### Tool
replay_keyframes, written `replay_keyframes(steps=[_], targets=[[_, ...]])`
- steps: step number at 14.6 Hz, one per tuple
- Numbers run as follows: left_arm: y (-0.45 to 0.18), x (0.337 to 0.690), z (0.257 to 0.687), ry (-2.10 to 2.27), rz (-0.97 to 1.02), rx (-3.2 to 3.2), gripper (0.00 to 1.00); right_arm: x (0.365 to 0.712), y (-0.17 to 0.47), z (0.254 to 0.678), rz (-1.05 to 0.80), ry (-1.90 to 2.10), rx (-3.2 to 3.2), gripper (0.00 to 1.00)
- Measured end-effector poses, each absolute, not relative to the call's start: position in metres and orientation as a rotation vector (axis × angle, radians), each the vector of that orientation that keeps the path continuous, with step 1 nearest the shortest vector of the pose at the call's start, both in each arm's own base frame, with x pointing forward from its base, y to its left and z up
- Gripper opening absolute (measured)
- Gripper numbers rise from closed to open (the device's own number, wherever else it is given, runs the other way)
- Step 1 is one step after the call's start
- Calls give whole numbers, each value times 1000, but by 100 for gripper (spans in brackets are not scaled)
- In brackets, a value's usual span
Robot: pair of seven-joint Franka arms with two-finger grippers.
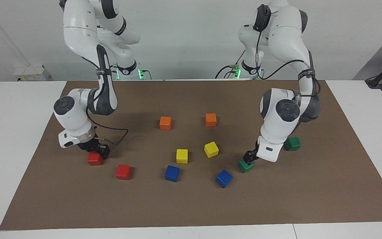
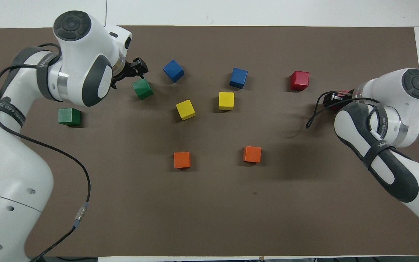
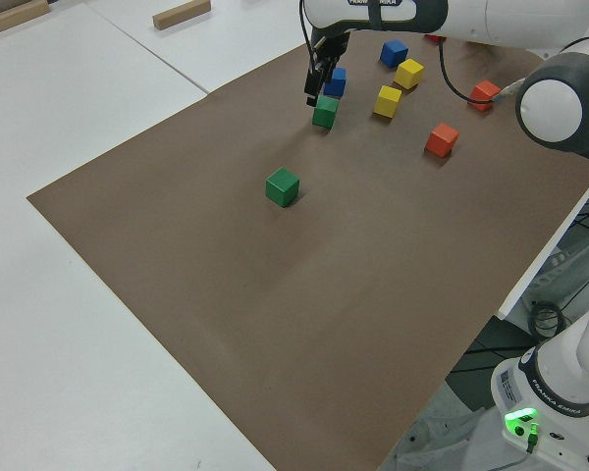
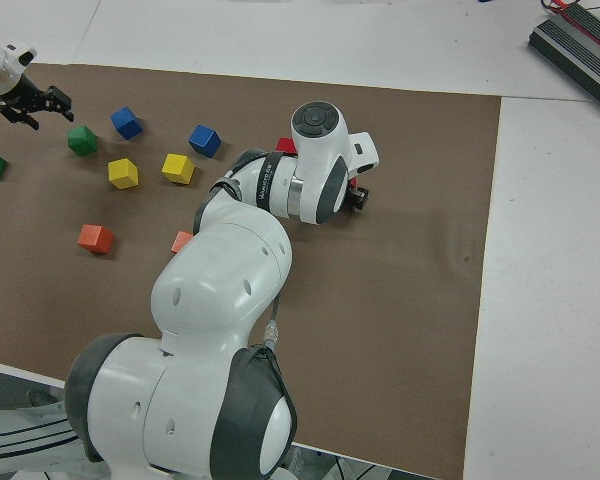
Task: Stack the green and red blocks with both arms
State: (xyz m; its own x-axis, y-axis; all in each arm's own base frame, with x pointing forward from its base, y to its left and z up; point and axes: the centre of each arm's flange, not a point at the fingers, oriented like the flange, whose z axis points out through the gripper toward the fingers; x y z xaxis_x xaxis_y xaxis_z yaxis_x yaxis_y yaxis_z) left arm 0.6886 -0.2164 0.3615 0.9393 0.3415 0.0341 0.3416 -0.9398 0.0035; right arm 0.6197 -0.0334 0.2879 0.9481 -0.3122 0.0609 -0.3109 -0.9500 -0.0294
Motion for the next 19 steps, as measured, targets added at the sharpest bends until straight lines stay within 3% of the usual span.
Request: replay_keyframes(steps=[1, 2, 7, 12, 13, 14, 16, 17, 19], targets=[[-220, 691, 355, -631, -78, -3084, 100, 622, -20, 293, -78, 495, -3080, 97], [-220, 693, 352, -681, -103, -3079, 100, 627, -7, 304, -57, 494, -3080, 100], [-218, 692, 333, -712, -158, -3085, 100, 659, 63, 366, -76, 505, -3070, 100], [-231, 684, 324, -694, -152, -3088, 100, 677, 71, 351, -83, 529, -3073, 100], [-230, 684, 322, -695, -162, -3091, 97, 680, 75, 342, -89, 520, -3074, 100], [-230, 683, 317, -696, -166, -3093, 87, 682, 84, 333, -87, 502, -3078, 100], [-229, 680, 310, -696, -157, -3090, 60, 691, 102, 328, -104, 470, -3103, 100], [-228, 681, 311, -698, -157, -3087, 55, 696, 107, 330, -109, 457, -3129, 100], [-218, 681, 314, -658, -122, -3049, 55, 707, 105, 334, -124, 449, -3152, 100]])
